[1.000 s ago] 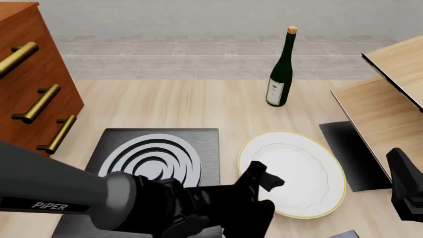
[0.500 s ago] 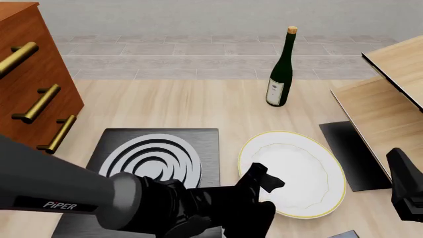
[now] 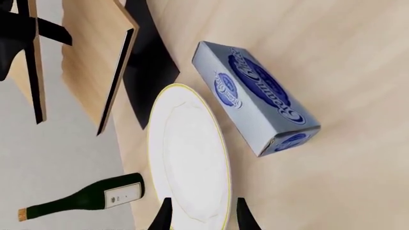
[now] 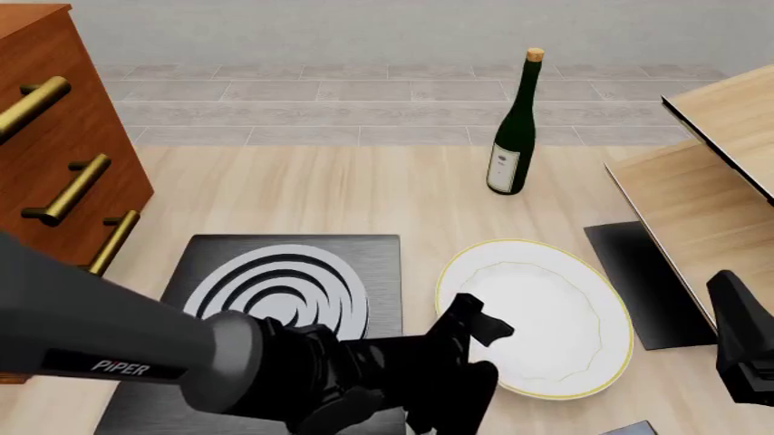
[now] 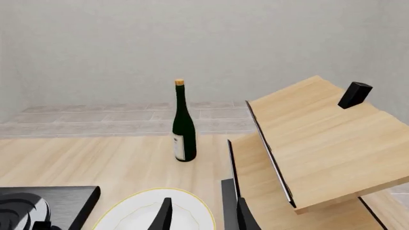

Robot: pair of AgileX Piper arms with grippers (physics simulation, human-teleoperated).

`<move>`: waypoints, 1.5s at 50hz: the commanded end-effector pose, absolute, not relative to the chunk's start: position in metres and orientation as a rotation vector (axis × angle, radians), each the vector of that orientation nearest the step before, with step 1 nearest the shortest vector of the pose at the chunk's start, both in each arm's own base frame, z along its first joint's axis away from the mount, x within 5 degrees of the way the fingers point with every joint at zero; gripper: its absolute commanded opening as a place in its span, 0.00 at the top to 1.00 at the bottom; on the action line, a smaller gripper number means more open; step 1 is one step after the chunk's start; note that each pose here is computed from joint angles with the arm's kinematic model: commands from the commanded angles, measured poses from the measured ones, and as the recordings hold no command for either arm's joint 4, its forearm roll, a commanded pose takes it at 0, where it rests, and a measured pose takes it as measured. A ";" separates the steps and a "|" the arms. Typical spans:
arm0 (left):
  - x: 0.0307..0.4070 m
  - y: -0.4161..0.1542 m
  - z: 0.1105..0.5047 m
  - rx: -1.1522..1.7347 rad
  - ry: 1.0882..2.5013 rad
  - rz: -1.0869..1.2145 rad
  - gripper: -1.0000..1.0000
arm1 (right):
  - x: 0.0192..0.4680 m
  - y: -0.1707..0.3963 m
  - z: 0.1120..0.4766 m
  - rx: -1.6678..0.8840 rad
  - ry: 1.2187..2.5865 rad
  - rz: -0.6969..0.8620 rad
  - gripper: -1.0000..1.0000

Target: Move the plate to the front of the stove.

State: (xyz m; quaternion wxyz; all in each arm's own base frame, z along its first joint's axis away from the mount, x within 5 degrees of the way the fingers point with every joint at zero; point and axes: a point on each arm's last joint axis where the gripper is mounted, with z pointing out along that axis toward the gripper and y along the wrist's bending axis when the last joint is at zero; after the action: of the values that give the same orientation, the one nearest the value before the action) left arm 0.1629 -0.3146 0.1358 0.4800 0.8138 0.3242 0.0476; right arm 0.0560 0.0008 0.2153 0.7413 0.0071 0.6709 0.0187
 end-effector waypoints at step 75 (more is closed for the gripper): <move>0.179 -0.319 0.118 1.996 0.836 0.131 0.00 | 0.056 0.001 0.215 0.016 1.470 0.041 0.00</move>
State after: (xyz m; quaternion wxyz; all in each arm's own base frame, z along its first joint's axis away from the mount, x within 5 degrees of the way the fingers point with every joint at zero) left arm 0.1761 -0.3201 0.1198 0.4691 0.8140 0.3386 0.0512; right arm 0.0560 0.0008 0.2153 0.7414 0.0071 0.6707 0.0187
